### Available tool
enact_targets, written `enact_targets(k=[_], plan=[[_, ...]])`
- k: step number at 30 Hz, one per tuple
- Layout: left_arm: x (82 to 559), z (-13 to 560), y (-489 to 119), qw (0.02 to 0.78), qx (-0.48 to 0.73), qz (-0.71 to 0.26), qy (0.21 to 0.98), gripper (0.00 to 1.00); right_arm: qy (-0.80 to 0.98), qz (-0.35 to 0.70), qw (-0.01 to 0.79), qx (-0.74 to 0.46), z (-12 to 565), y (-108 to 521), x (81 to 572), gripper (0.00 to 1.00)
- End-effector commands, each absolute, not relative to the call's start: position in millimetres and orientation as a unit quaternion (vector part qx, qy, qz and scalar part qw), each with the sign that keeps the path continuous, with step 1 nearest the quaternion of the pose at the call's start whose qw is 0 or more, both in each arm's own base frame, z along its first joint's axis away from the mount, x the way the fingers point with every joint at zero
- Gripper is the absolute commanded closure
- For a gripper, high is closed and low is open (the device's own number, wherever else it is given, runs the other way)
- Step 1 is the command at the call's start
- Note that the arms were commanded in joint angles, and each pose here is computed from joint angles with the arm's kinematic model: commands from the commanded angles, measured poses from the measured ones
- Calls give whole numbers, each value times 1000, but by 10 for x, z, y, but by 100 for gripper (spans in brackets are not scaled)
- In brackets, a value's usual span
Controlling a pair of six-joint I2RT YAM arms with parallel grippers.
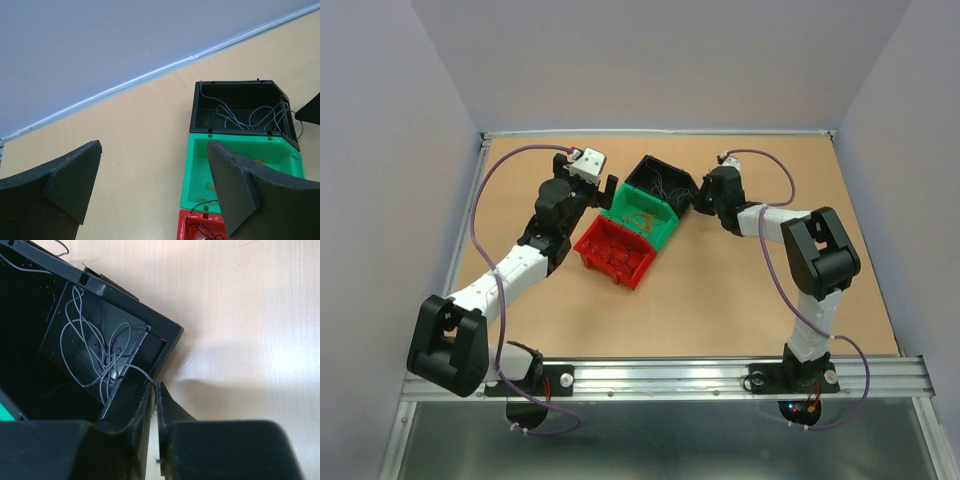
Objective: Untangle the cables
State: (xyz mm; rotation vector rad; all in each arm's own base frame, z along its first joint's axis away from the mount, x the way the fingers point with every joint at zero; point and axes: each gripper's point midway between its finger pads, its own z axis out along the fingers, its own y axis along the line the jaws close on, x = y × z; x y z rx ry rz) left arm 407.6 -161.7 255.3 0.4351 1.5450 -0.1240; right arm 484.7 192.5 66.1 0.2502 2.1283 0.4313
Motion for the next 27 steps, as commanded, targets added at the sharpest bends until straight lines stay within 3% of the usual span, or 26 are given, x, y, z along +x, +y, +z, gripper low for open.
enact_targets(k=[1,3,16,27], plan=[[4108,2793,-1610,719,191,-56,665,1,841,208,489,101,921,1978,5041,96],[4110,2786,-1613,719,191,-57,666,1,839,209,492,101,959,1973,5038,99],[4117,2768,-1630,717,193,-60,668,1,808,222,545,31,1591,2072,5134,99],[4143,2736,-1638,714,196,-57,670,1,795,268,543,-26,1611,2413,5349,100]])
